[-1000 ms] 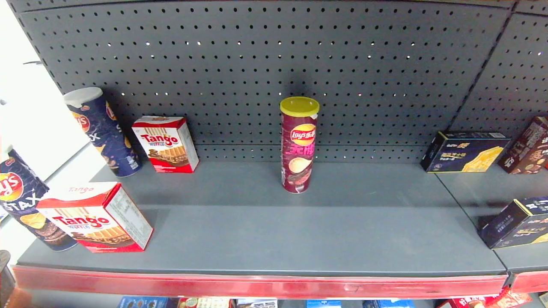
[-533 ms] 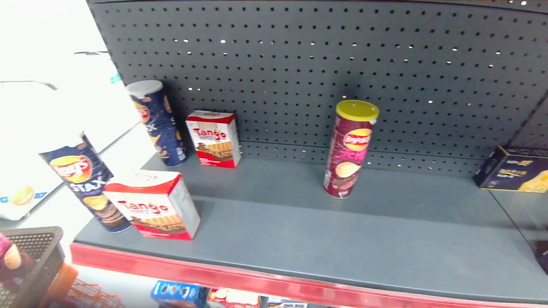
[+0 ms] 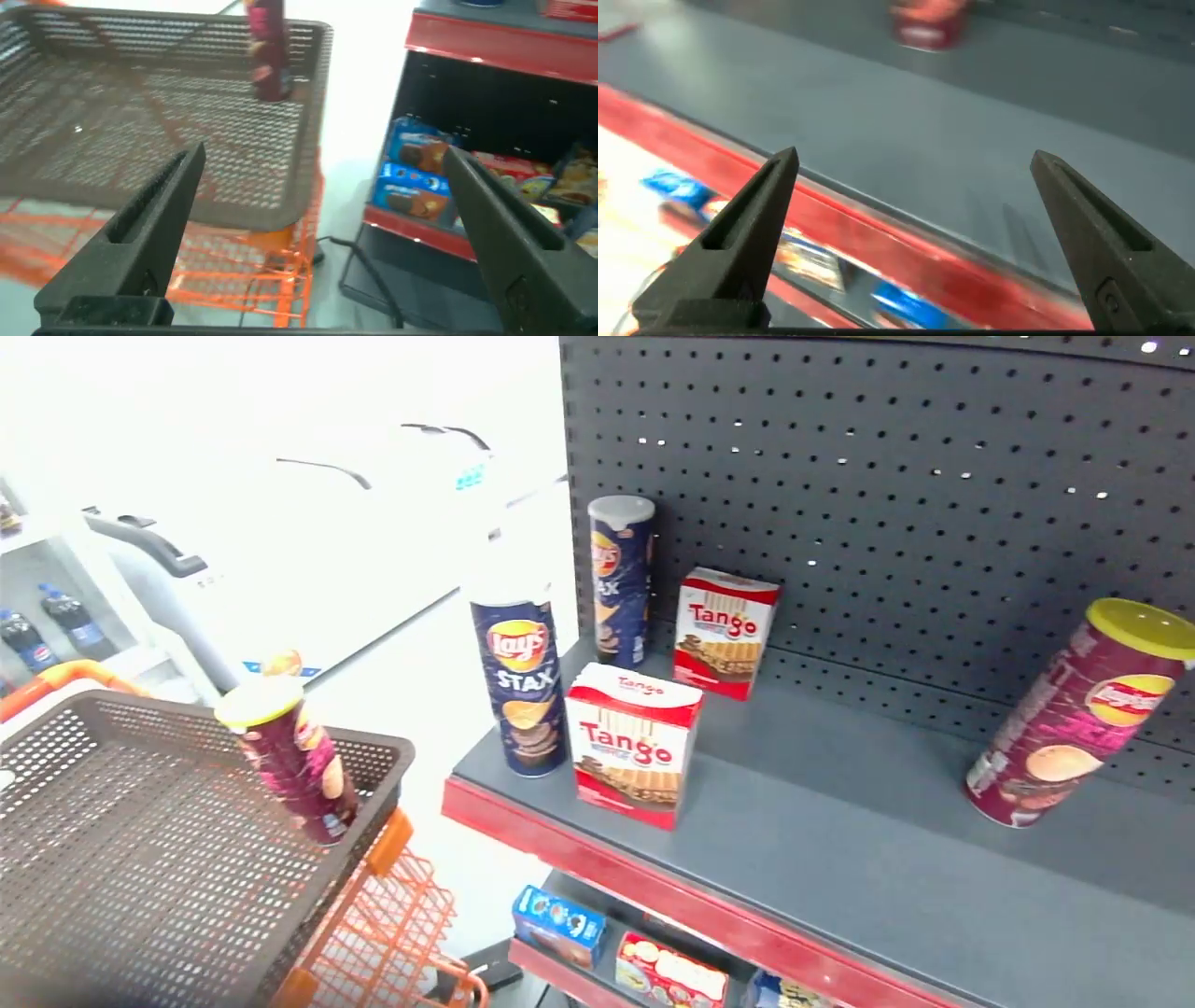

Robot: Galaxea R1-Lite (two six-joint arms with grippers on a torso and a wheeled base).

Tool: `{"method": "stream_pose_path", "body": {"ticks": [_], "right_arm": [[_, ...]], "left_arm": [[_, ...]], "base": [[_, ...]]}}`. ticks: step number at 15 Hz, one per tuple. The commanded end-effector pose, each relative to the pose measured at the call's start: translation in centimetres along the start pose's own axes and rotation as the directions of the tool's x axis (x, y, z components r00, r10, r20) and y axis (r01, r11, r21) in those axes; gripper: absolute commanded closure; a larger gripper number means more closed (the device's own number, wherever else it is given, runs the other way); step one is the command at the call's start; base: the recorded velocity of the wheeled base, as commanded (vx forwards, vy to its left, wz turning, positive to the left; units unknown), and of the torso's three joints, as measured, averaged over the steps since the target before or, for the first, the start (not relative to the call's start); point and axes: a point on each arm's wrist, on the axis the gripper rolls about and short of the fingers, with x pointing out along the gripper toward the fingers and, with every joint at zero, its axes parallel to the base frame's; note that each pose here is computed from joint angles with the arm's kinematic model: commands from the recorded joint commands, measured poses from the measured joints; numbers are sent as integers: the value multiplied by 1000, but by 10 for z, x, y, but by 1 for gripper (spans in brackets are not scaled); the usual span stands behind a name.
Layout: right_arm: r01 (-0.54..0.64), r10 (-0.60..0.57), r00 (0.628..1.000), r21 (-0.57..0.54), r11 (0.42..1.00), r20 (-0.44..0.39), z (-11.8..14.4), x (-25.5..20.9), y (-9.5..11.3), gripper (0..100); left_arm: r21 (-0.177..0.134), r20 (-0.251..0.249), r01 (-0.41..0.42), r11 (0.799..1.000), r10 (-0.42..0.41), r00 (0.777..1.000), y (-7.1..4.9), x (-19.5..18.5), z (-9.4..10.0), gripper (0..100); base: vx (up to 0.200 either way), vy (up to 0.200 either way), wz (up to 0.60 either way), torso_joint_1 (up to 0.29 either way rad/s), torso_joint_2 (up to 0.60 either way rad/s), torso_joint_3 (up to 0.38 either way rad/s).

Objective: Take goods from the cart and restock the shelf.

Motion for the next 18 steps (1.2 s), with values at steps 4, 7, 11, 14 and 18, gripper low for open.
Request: {"method": "stream_pose_path", "body": {"ticks": [4,7,11,14,18], "right_arm": [[0,0,1000,0,1000,-2,0,0,0,0],[0,0,1000,0,1000,-2,0,0,0,0],[0,0,1000,0,1000,-2,0,0,0,0],[0,0,1000,0,1000,-2,0,0,0,0],[0,0,1000,0,1000,-2,0,0,0,0]], "left_arm": [[3,-1,2,1000,-2,1000,0,0,0,0],[1,-1,2,1000,-2,1000,0,0,0,0],[3,-1,2,1000,-2,1000,0,0,0,0],[3,6,-38,999,38,999,1,-1,2,0],[79,-51,-49,996,53,997,2,-3,52,0]], "base": [[0,0,0,0,0,0],[0,0,0,0,0,0],[0,0,0,0,0,0],[0,0,0,0,0,0],[0,0,0,0,0,0]]}}
